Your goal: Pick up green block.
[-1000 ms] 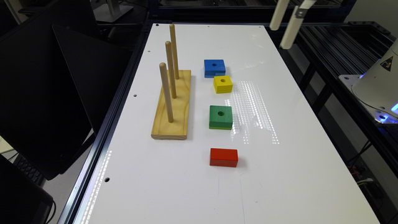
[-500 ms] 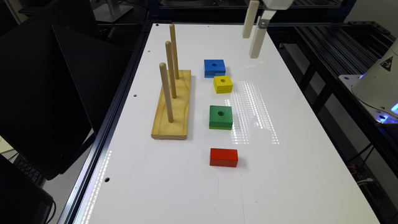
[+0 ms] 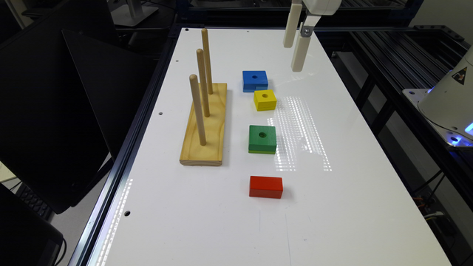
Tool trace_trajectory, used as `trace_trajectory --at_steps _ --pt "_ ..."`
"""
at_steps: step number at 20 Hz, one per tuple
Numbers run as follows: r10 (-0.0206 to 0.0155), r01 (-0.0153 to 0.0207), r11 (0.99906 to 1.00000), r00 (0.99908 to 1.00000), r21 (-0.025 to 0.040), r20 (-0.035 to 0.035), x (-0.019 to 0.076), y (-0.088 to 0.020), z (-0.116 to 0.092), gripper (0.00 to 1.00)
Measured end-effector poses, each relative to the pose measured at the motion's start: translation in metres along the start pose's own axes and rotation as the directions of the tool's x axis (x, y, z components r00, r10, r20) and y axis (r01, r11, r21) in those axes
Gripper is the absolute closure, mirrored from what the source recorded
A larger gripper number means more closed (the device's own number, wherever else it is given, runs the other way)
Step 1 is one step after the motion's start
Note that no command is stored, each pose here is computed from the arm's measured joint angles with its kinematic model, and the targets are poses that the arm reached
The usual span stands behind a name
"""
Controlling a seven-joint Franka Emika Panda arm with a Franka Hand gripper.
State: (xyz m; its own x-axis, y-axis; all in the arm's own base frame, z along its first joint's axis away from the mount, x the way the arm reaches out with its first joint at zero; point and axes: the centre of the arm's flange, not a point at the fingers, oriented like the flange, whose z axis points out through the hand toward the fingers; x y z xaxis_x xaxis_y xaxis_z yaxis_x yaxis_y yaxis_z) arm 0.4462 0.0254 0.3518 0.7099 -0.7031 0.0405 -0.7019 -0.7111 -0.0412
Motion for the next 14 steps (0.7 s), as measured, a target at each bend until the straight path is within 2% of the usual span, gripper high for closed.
trace_trajectory --at_steps 3,8,14 --pt "0.0028 -0.0027 0.999982 0.999988 0.0054 -0.0039 0.0054 -0.004 -0.002 0.0" --pt "0.0028 -0.0028 0.999972 0.999993 0.007 -0.0023 0.0131 -0.013 -0.001 0.0" --pt "-0.0024 0.0024 0.999946 0.999996 0.0101 -0.0017 0.0185 -0.028 0.001 0.0"
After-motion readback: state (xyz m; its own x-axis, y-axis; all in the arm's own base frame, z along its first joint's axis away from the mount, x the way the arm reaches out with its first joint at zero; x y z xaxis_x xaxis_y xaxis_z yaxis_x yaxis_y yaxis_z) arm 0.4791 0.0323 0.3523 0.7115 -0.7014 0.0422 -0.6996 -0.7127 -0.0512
